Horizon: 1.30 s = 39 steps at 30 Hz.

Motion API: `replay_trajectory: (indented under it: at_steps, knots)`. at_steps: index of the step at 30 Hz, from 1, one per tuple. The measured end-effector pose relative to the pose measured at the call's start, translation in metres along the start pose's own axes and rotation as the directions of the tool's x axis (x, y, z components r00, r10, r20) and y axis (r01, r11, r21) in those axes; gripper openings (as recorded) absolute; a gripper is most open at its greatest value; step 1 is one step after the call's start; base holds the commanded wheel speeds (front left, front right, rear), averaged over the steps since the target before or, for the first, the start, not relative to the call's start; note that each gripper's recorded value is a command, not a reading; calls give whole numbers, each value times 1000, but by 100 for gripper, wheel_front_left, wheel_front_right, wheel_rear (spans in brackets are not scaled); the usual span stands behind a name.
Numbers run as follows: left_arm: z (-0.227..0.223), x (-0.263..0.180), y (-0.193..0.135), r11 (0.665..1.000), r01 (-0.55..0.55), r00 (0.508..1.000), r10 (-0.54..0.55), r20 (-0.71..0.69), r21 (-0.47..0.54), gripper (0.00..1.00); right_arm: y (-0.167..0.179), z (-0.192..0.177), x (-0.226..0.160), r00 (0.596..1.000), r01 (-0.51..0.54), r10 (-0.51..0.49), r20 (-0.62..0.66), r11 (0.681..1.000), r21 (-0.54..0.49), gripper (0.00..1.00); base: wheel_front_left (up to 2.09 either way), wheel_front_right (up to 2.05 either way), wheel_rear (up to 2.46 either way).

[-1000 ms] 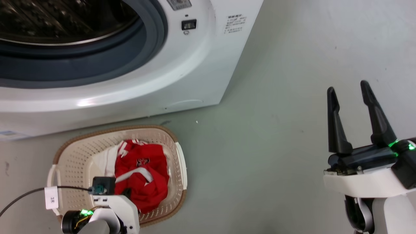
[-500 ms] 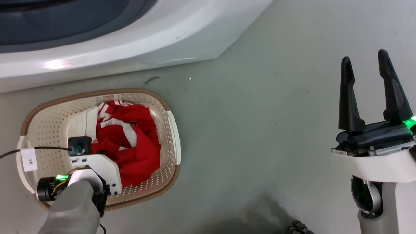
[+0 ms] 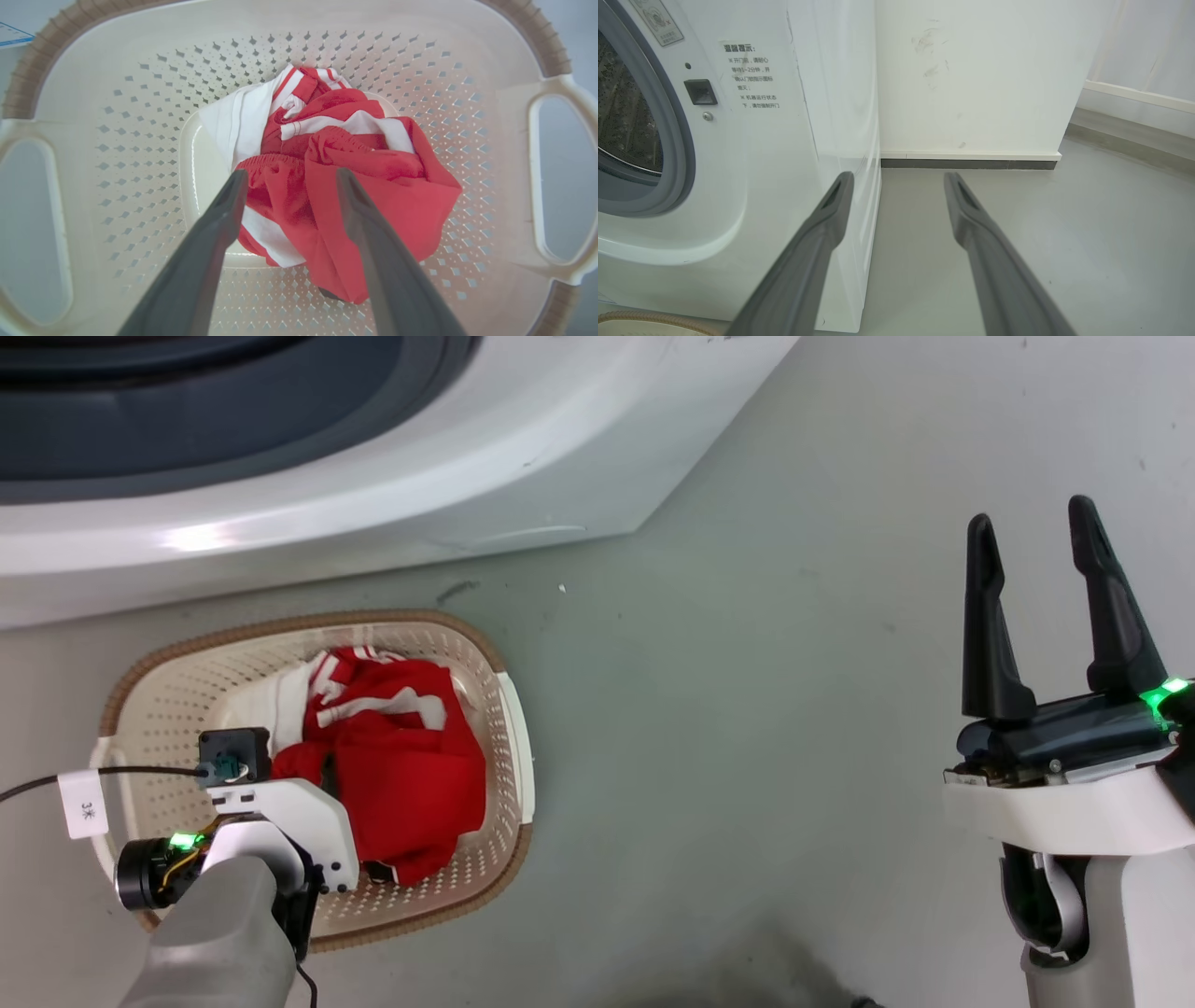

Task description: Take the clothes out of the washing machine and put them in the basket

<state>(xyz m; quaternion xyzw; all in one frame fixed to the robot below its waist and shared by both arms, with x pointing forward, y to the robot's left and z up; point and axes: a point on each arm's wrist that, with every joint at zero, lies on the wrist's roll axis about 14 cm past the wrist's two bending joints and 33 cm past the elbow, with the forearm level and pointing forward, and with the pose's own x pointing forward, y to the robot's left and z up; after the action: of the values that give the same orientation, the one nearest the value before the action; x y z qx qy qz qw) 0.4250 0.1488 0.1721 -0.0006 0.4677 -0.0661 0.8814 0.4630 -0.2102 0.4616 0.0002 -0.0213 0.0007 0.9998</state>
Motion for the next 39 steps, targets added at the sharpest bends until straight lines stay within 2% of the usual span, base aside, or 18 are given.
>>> replay_trajectory:
  at_steps: [10,17,23,30,39]
  knots:
    - [55,-51,0,1000,-7,974,9,228,-9,100,8,27,-26,999,-13,13,33,1000,4,100,0,0,0]
    - [104,-124,4,999,-51,870,48,490,-7,100,14,53,-58,997,-23,22,73,1000,3,100,0,0,0]
    - [130,-183,4,997,-78,757,72,649,-19,100,18,66,-81,995,-28,27,100,999,15,100,0,0,0]
    - [160,-256,2,993,-102,576,105,811,-56,100,23,81,-101,990,-43,40,138,999,18,100,0,0,0]
    - [172,-324,4,989,-124,402,128,907,-84,100,25,95,-115,982,-51,47,182,999,17,100,0,0,0]
